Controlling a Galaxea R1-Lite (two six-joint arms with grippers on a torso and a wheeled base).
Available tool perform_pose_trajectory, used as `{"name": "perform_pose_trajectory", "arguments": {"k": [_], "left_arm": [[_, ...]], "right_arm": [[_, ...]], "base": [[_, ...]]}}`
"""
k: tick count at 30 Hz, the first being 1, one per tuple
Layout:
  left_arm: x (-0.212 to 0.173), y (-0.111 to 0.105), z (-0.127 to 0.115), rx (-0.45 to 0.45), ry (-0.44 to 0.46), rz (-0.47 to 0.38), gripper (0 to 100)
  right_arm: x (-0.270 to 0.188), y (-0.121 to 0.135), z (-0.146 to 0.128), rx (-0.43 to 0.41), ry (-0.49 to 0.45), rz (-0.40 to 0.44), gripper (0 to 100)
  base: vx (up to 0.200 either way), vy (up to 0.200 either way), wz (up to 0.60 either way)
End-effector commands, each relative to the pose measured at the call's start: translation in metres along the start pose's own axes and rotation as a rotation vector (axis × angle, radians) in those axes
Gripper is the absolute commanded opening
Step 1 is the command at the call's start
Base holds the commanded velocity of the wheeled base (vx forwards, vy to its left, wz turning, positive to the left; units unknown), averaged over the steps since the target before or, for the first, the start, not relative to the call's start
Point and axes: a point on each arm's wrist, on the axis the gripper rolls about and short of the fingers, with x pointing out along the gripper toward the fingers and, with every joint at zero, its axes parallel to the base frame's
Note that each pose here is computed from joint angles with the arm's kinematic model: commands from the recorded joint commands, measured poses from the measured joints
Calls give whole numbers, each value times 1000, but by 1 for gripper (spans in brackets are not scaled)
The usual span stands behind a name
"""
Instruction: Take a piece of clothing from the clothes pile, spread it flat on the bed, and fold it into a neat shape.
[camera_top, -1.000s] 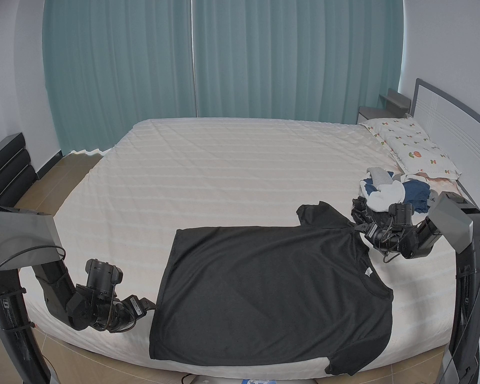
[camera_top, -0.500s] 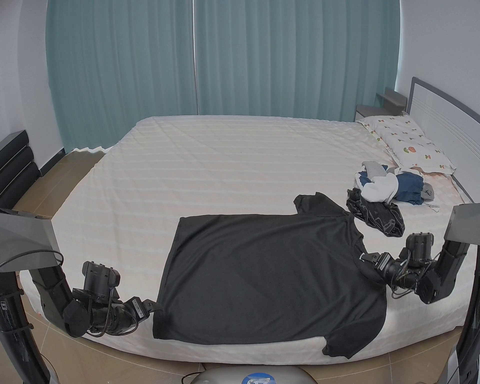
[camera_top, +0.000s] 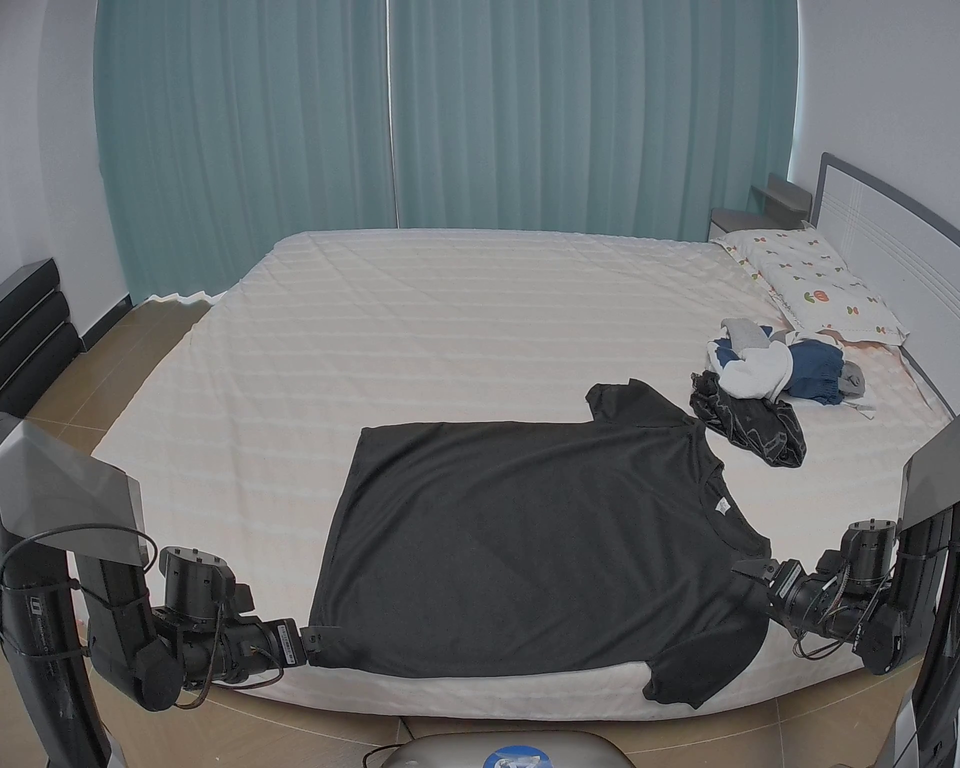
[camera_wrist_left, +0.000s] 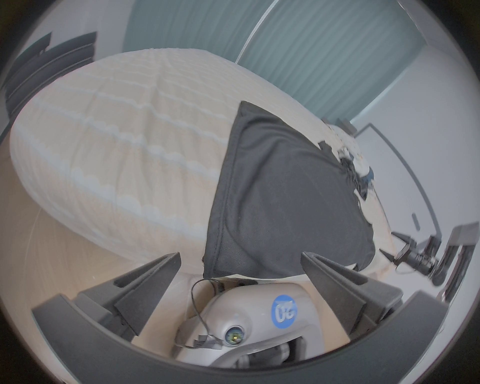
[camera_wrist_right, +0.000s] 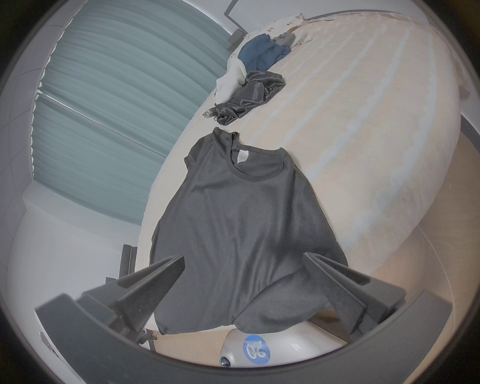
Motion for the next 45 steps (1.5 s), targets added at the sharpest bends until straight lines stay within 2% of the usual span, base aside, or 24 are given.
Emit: {"name": "perform_pose_trajectory", "arguments": {"k": [1,4,6,9,20,28,36,45], "left_arm": [[25,3,-7,135,54,1,100],[36,-3,-2,189,54,-15,100],[39,-8,-5,196,106,-10,100],[42,-9,-5,198,134,0,100],[46,-10,-2,204,122,-3,100],[51,-8,4,207,90,30,100],[52,-12,-2,250,108,28,100],[54,-14,-8,269,104,88,100]], "right_arm": [[-7,-2,-4,10,19,-4,100],[-7,0,-2,5,12,4,100],[-8,1,-1,4,5,7,100],[-9,1,-1,5,1,10,100],[-10,2,1,1,-12,8,100],[-13,3,0,1,-6,17,100],[-10,4,2,-1,-11,23,100],[-8,3,0,-2,-1,18,100]], "base": [[0,0,0],[0,0,0],[0,0,0],[0,0,0],[0,0,0],[0,0,0],[0,0,0],[0,0,0]]}}
